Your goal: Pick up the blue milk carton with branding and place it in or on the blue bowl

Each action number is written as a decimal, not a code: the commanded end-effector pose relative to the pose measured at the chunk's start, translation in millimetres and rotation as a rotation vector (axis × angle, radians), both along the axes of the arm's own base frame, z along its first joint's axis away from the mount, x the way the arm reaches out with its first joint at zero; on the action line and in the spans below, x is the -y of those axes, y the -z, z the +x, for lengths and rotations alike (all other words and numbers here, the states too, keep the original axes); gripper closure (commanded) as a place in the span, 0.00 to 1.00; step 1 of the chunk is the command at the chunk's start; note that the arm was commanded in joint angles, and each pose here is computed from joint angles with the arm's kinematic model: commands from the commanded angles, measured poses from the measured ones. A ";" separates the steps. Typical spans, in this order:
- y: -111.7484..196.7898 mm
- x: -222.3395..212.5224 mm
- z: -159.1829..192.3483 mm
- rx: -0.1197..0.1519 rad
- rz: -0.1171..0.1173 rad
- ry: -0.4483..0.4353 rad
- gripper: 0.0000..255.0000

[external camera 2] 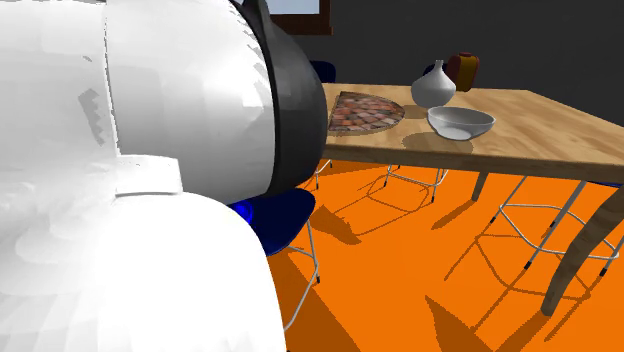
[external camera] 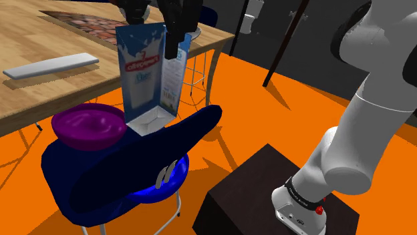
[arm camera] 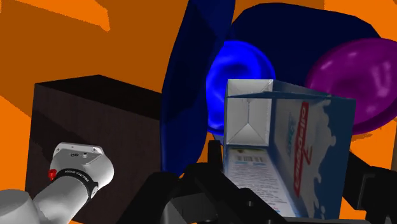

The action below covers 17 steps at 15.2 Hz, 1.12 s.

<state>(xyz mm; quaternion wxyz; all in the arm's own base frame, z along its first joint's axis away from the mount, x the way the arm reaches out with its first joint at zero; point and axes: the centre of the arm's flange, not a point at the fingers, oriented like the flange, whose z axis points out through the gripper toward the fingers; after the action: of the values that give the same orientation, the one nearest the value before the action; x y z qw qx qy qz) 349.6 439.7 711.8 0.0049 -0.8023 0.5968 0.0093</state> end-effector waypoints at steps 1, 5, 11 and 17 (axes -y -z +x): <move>3.9 -6.5 -15.4 -0.001 0.000 -0.001 1.00; 25.0 -6.5 -15.4 -0.001 0.000 -0.001 1.00; 56.7 -6.5 -15.4 -0.001 0.000 -0.001 1.00; 88.3 -6.5 -15.4 -0.001 0.000 -0.001 1.00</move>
<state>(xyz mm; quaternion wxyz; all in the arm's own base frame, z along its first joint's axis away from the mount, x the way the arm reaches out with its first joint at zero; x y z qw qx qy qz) 346.2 441.8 633.0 0.0102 -0.7980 0.6022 -0.0220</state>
